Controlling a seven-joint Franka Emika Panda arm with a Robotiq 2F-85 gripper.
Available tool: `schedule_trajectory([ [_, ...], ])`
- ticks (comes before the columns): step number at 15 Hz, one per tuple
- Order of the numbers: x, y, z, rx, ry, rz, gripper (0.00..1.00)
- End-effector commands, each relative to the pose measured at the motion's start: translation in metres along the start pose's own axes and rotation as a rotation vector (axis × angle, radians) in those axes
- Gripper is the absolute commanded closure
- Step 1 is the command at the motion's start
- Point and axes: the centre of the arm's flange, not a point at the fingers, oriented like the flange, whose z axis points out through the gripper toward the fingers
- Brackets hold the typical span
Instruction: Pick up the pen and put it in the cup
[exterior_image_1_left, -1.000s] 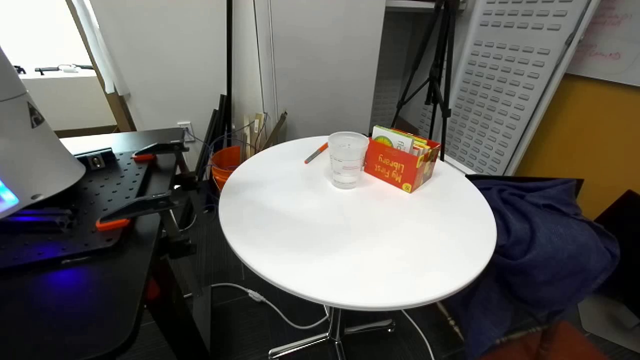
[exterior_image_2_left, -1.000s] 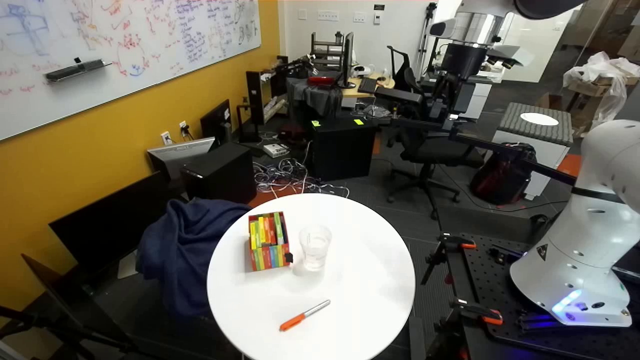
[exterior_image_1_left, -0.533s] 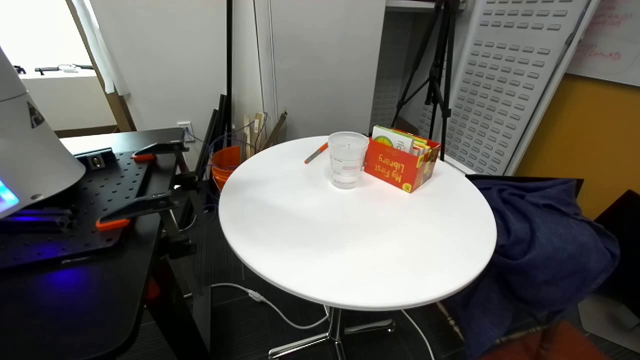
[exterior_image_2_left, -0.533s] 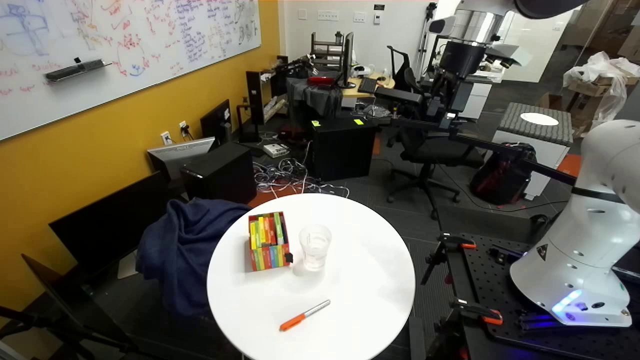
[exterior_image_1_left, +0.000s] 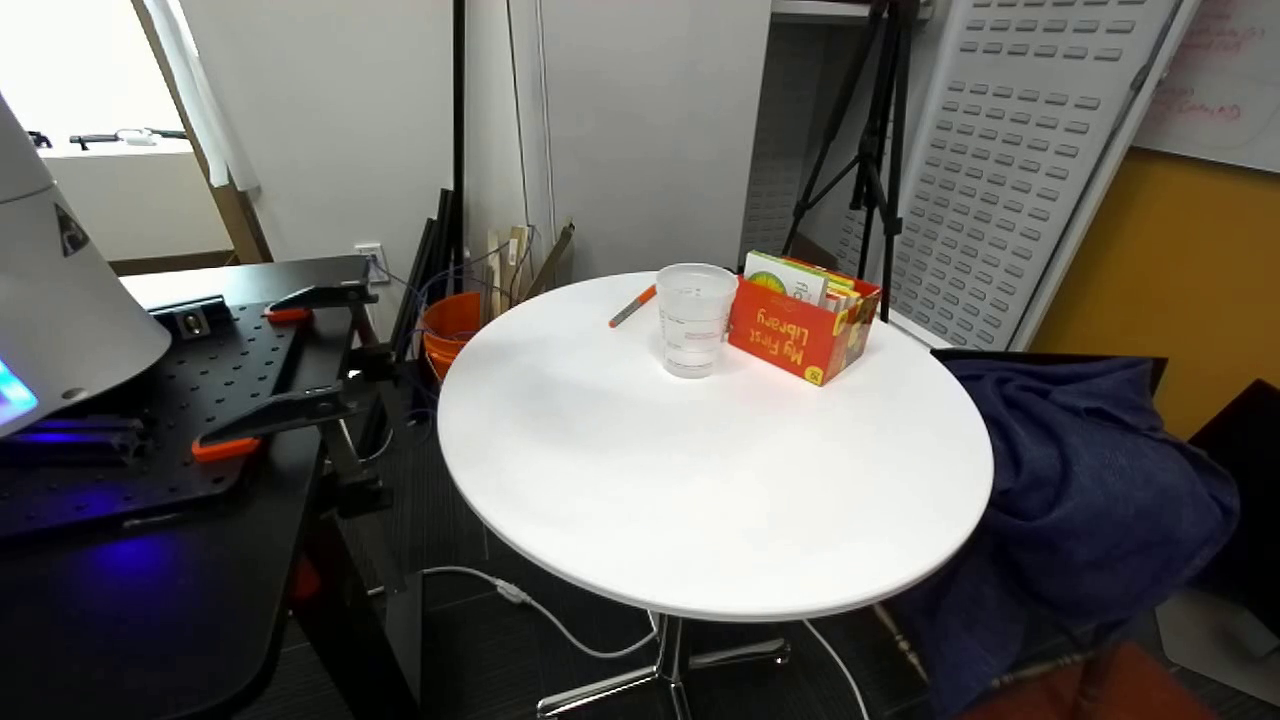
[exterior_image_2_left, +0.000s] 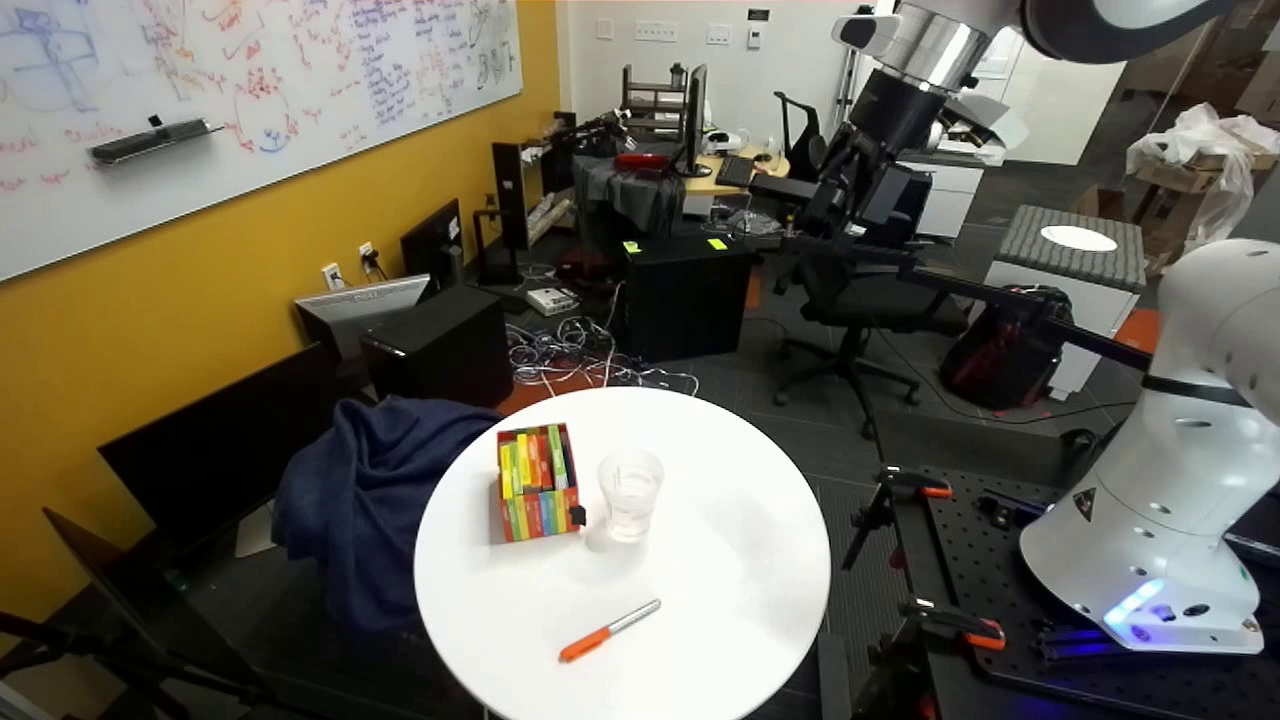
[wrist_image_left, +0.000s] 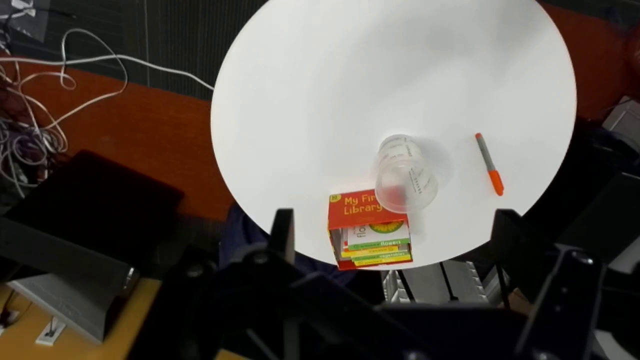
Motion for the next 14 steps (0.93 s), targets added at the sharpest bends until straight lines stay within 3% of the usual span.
schedule_trajectory([
  [1,0.022,-0.01,0.014,-0.031,0.053,-0.088,0.0],
  [14,0.088,-0.076,0.051,-0.008,0.163,-0.299,0.0],
])
